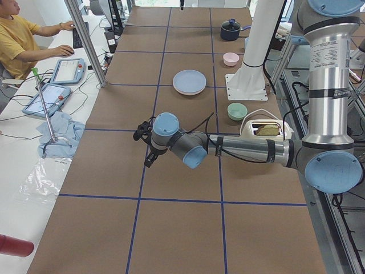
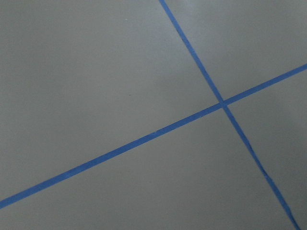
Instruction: Stack three plates with pink and blue
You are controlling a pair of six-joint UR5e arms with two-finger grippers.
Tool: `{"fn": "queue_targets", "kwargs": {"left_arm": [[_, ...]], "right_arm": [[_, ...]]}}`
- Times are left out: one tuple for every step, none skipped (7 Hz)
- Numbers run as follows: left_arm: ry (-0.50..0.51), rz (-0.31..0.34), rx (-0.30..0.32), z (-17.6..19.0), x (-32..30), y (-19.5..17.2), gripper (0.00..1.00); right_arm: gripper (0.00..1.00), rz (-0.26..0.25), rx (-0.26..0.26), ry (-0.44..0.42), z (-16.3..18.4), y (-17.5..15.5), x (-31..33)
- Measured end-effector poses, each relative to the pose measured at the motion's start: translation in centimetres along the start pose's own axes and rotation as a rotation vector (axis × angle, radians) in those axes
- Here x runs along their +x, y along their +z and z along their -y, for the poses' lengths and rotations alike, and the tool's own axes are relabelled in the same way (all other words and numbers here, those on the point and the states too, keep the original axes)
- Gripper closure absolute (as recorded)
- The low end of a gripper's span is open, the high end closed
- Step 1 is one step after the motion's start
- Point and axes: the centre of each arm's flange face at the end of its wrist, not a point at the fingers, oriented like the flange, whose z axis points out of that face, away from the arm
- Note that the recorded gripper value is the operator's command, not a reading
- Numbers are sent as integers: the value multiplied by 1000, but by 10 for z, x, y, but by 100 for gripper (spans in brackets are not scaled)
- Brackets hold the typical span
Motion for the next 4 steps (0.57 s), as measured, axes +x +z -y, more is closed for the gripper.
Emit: {"fn": "queue_targets", "kwargs": {"left_arm": [[5, 4, -7, -2, -6, -1, 0], [6, 4, -9, -2, -8, -2, 0], [5, 4, -10, -2, -9, -1, 0], [5, 4, -10, -2, -9, -1, 0]], "right_arm": [[0, 2, -15, -7, 3, -4, 4], [0, 20, -24, -4, 3, -4, 5], [0, 49, -31, 1, 3, -2, 4], [0, 68, -35, 0, 8, 0, 2]]}}
